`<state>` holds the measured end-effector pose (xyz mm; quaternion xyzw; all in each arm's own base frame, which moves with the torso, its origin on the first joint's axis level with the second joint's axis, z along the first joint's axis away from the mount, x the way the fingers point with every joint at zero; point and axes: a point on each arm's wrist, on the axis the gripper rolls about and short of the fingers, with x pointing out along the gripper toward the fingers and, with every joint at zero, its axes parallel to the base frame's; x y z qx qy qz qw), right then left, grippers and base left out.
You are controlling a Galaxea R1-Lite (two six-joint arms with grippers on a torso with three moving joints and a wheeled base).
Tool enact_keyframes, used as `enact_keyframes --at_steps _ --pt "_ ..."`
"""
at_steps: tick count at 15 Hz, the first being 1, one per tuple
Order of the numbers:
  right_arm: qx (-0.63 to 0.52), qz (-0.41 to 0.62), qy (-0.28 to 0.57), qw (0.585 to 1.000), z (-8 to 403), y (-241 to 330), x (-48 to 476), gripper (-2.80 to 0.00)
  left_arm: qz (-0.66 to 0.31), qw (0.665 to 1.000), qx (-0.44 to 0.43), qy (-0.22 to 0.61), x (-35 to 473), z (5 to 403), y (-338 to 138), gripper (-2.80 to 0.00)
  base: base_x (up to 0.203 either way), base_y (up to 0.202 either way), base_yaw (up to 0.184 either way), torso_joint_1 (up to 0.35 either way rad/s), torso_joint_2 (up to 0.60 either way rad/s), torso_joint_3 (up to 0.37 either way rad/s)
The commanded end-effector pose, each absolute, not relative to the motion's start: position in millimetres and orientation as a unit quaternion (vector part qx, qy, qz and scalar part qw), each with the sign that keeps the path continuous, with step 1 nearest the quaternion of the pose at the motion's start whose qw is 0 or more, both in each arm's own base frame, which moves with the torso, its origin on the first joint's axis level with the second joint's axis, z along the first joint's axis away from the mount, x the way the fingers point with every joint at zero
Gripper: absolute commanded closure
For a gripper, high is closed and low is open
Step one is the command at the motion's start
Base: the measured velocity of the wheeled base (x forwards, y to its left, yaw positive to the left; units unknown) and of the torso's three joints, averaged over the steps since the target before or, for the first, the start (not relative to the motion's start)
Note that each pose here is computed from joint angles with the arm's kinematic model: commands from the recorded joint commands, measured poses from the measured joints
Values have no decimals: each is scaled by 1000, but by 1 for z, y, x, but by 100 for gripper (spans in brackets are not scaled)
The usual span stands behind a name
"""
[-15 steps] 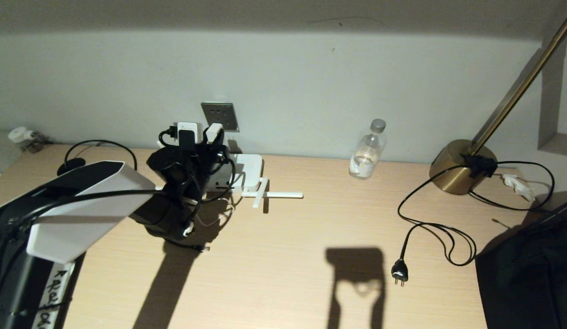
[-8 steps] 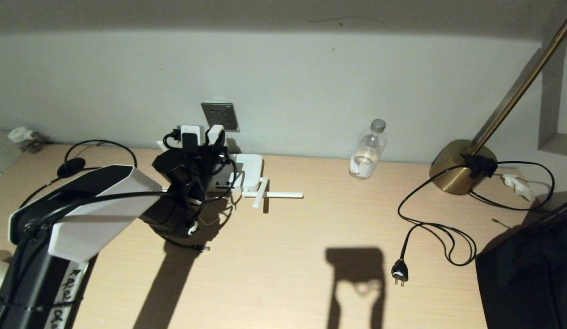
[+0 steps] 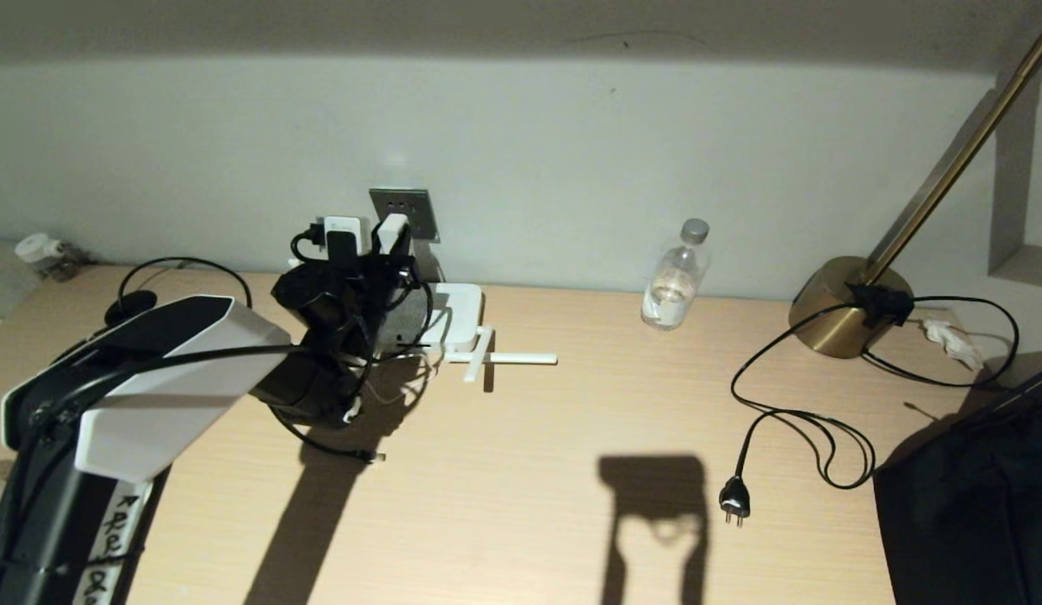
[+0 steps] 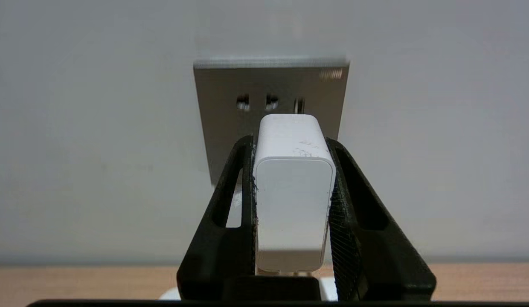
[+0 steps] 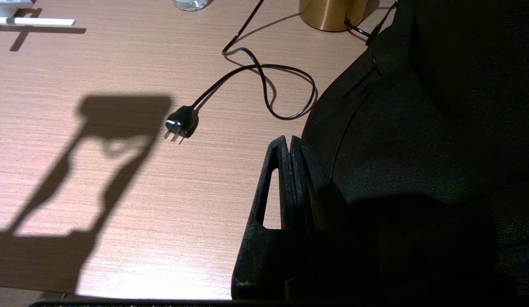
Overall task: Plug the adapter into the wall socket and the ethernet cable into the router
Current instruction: Plug plug into socket
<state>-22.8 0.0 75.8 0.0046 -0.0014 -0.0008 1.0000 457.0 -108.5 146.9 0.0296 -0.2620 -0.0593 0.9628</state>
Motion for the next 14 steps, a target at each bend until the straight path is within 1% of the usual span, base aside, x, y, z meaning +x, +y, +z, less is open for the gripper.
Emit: enact_keyframes --at_steps 1,14 --pt "5 -1 -1 1000 76 0 -23 0 -59 959 28 -277 453 158 -108 0 0 0 0 0 0 0" --pt "4 -1 -1 1000 76 0 -23 0 -45 962 20 -270 466 144 -94 0 0 0 0 0 0 0"
